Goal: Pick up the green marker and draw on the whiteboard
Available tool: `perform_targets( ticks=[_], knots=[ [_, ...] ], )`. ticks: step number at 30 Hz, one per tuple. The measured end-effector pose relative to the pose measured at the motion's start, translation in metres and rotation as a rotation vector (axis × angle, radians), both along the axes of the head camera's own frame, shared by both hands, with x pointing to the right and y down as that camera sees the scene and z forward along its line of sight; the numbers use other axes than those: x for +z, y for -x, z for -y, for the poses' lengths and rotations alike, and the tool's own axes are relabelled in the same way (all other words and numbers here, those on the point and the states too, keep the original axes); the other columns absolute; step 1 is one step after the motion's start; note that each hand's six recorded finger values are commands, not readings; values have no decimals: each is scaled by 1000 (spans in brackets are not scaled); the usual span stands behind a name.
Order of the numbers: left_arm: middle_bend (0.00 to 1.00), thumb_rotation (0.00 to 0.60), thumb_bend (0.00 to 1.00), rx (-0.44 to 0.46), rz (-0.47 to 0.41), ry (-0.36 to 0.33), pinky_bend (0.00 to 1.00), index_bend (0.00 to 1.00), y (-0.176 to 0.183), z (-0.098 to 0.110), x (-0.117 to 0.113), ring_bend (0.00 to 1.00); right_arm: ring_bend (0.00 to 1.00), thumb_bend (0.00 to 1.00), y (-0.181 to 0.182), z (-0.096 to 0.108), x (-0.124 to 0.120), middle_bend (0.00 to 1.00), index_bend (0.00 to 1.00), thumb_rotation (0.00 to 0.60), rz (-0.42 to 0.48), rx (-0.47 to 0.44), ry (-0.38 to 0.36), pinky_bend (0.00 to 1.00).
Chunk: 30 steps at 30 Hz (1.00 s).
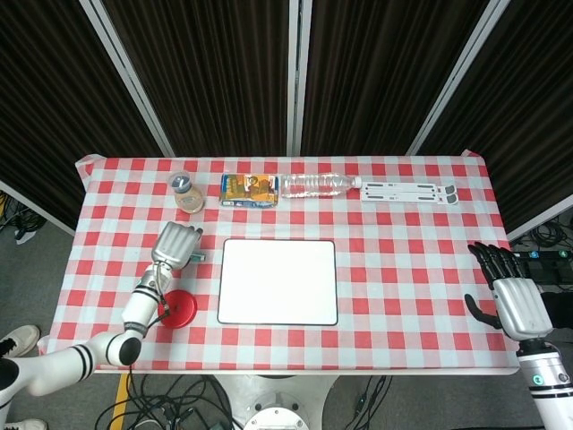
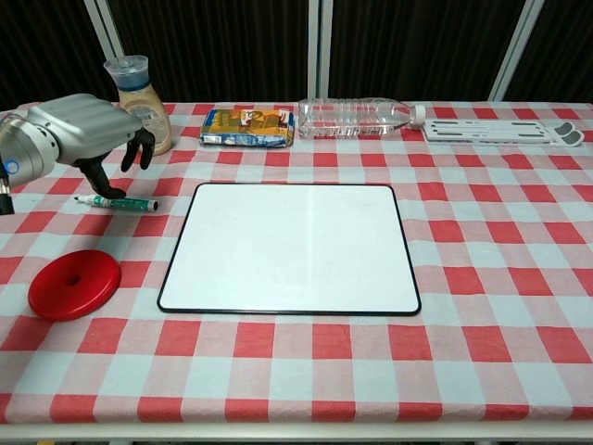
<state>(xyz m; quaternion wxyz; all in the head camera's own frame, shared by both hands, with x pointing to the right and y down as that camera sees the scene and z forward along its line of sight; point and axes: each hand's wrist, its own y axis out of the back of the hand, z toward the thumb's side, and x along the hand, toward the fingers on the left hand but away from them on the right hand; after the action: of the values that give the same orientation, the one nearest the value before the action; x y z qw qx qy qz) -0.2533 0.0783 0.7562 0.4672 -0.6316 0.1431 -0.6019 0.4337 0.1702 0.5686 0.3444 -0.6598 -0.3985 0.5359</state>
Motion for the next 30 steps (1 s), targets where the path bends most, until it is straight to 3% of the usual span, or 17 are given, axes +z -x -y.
perform_targets(
  ticks=[15,30],
  knots=[
    [512,600,263,10,101,28,895,475,-4,-10,21,660,0,304,-5,-3,3,62,0,600,5,15,12,0],
    [510,600,304,23,145,56,896,482,-8,-14,28,667,0,304,-10,-6,6,63,0,600,3,29,20,0]
  ],
)
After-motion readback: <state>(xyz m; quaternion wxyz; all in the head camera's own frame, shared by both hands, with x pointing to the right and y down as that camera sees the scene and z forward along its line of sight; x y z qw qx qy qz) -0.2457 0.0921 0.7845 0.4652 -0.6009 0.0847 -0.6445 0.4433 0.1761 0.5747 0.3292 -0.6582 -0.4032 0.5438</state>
